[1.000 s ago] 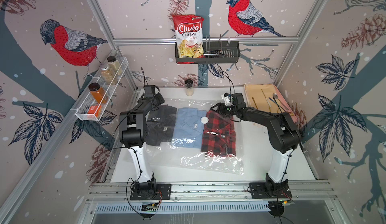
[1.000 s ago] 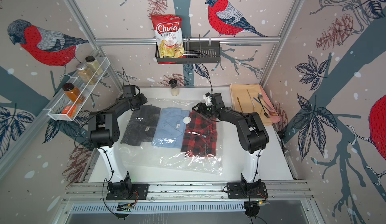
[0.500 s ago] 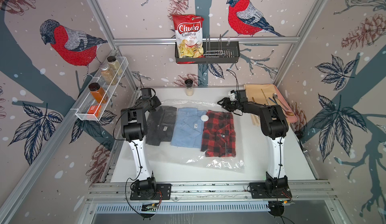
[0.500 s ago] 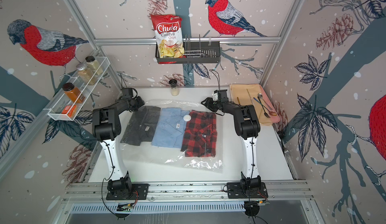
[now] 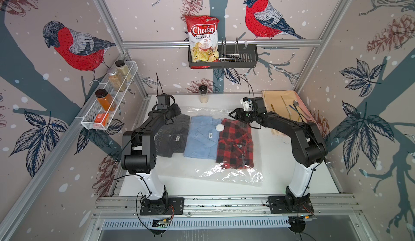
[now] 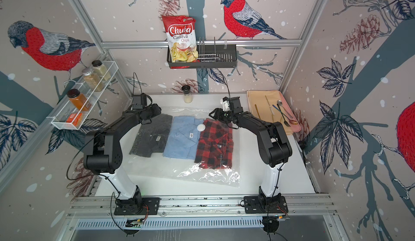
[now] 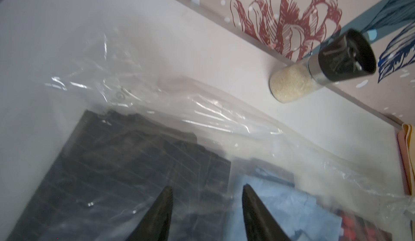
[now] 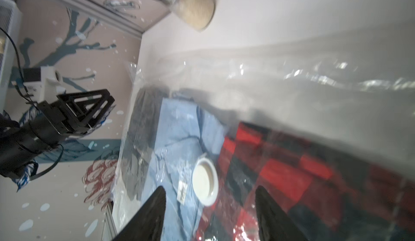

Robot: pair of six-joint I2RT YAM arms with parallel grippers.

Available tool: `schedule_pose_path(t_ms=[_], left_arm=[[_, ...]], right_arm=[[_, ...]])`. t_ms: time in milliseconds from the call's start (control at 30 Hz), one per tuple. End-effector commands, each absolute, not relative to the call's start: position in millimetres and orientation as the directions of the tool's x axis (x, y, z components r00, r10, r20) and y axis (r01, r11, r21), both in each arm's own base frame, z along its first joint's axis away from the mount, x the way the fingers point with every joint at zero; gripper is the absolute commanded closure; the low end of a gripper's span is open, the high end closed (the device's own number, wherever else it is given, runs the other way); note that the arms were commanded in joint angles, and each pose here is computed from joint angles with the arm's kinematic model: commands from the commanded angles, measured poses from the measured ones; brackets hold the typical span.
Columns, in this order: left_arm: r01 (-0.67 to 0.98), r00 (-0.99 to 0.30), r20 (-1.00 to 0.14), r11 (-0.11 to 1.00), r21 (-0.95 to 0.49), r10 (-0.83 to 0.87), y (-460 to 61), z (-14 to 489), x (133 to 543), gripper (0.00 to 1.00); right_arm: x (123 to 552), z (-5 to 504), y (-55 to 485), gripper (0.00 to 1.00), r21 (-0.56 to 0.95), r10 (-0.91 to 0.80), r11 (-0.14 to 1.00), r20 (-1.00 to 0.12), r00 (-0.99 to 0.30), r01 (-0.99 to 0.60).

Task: Place the folded shirt into the vacuum bag
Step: Adjust the vacuum bag at the center of the board.

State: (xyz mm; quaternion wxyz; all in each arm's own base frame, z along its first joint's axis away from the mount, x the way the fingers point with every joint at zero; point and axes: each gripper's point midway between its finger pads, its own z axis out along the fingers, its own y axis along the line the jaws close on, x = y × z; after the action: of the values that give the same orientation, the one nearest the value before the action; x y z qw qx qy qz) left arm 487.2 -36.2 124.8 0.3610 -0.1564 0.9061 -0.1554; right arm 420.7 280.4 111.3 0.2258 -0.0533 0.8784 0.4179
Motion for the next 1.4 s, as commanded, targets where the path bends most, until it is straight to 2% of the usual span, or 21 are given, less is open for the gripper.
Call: schedule_pose_path(t_ms=[0, 133, 200, 400, 500, 600, 700, 900, 1000, 1200, 1367], left_arm=[[-0.087, -0.717, -0.598, 0.897, -0.433, -0.359, -70.4, 114.8, 477.5, 0.49], [-0.084, -0.788, -0.528, 0.905, -0.416, -0.316, -88.9, 68.5, 458.4, 0.49], [-0.090, -0.796, -0.519, 0.908, -0.410, -0.313, -88.1, 60.1, 452.1, 0.49], [-0.048, -0.770, -0.568, 0.914, -0.402, -0.290, -91.5, 92.6, 437.9, 0.49], [-0.016, -0.745, -0.605, 0.915, -0.404, -0.280, -97.3, 117.1, 429.8, 0.49], [-0.008, -0.734, -0.616, 0.910, -0.414, -0.286, -105.5, 118.8, 412.9, 0.48], [-0.002, -0.738, -0.599, 0.888, -0.459, -0.311, -117.7, 107.8, 400.3, 0.48], [-0.037, -0.798, -0.515, 0.879, -0.475, -0.313, -127.1, 51.0, 378.0, 0.48], [-0.051, -0.814, -0.492, 0.882, -0.468, -0.308, -126.3, 37.7, 373.1, 0.49], [-0.016, -0.776, -0.561, 0.898, -0.439, -0.288, -128.8, 76.7, 371.2, 0.48], [0.103, -0.731, -0.642, 0.893, -0.438, -0.231, -158.3, 130.2, 383.5, 0.47]], right_arm=[[402.5, 91.6, 284.0, 0.36, 0.724, 0.059, 0.630, -0.407, -0.912, -0.282], [403.8, 36.5, 257.7, 0.37, 0.691, 0.104, 0.705, -0.320, -0.942, -0.157], [404.9, 28.0, 249.2, 0.38, 0.682, 0.118, 0.719, -0.309, -0.944, -0.134], [405.2, 80.6, 250.0, 0.37, 0.685, 0.108, 0.695, -0.401, -0.910, -0.219], [392.0, 99.7, 247.5, 0.36, 0.704, 0.109, 0.665, -0.422, -0.900, -0.249], [371.4, 102.0, 247.2, 0.35, 0.731, 0.099, 0.629, -0.412, -0.906, -0.264], [354.9, 88.1, 243.7, 0.35, 0.745, 0.096, 0.621, -0.380, -0.920, -0.242], [354.1, 30.5, 209.0, 0.37, 0.692, 0.161, 0.716, -0.292, -0.943, -0.092], [357.0, 41.5, 207.0, 0.37, 0.685, 0.160, 0.720, -0.315, -0.935, -0.108], [363.9, 94.0, 201.6, 0.36, 0.682, 0.175, 0.708, -0.417, -0.892, -0.180], [382.6, 102.5, 154.2, 0.35, 0.669, 0.279, 0.735, -0.443, -0.852, -0.107]])
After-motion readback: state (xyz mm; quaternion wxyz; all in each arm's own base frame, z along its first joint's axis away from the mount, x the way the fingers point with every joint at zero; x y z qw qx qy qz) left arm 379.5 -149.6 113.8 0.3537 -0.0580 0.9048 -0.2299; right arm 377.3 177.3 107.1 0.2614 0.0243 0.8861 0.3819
